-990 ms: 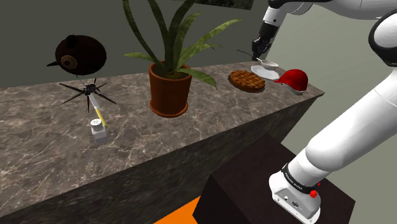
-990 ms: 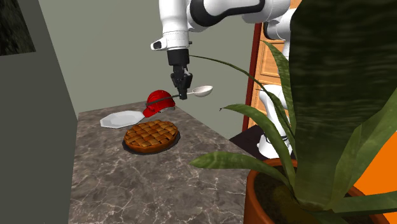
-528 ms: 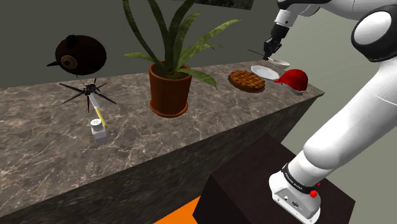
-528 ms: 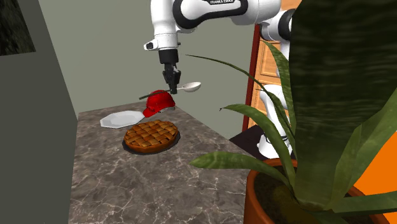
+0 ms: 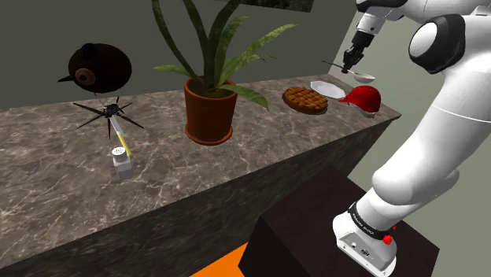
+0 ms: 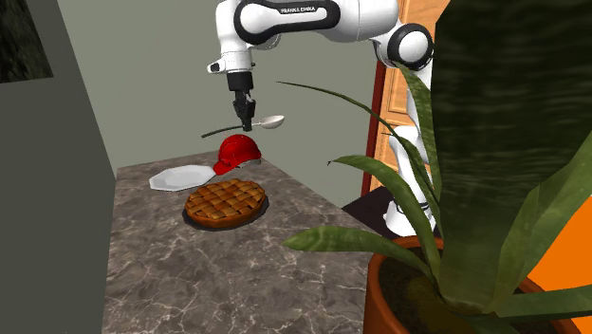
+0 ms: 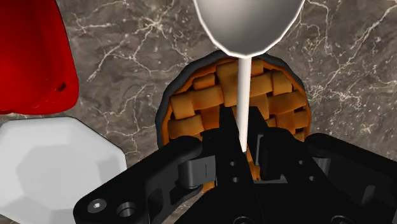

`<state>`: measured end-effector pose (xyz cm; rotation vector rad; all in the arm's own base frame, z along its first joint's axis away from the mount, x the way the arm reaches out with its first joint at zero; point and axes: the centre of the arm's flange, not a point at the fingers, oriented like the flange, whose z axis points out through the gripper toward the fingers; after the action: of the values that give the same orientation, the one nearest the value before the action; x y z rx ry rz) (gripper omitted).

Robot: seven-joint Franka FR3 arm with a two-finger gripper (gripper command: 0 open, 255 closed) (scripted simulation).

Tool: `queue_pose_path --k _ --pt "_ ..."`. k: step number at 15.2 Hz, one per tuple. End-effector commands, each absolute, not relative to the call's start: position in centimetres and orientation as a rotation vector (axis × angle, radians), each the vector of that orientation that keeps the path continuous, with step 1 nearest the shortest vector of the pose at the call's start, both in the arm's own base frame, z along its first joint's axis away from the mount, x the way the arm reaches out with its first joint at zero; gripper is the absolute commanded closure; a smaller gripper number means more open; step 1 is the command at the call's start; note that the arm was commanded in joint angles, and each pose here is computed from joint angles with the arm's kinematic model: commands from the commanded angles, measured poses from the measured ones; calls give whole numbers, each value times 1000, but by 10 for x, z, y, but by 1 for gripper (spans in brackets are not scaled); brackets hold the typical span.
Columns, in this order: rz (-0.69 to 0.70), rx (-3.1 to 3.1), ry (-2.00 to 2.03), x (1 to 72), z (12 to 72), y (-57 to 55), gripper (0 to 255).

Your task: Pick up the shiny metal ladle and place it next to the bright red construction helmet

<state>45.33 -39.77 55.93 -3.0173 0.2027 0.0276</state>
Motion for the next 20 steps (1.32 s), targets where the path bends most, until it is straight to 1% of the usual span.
queue_pose_path --k 1,4,20 --pt "27 -3018 200 451 557 -423 255" --pt "27 -3018 200 443 557 -464 255" --pt "27 -3018 200 443 473 -464 255"
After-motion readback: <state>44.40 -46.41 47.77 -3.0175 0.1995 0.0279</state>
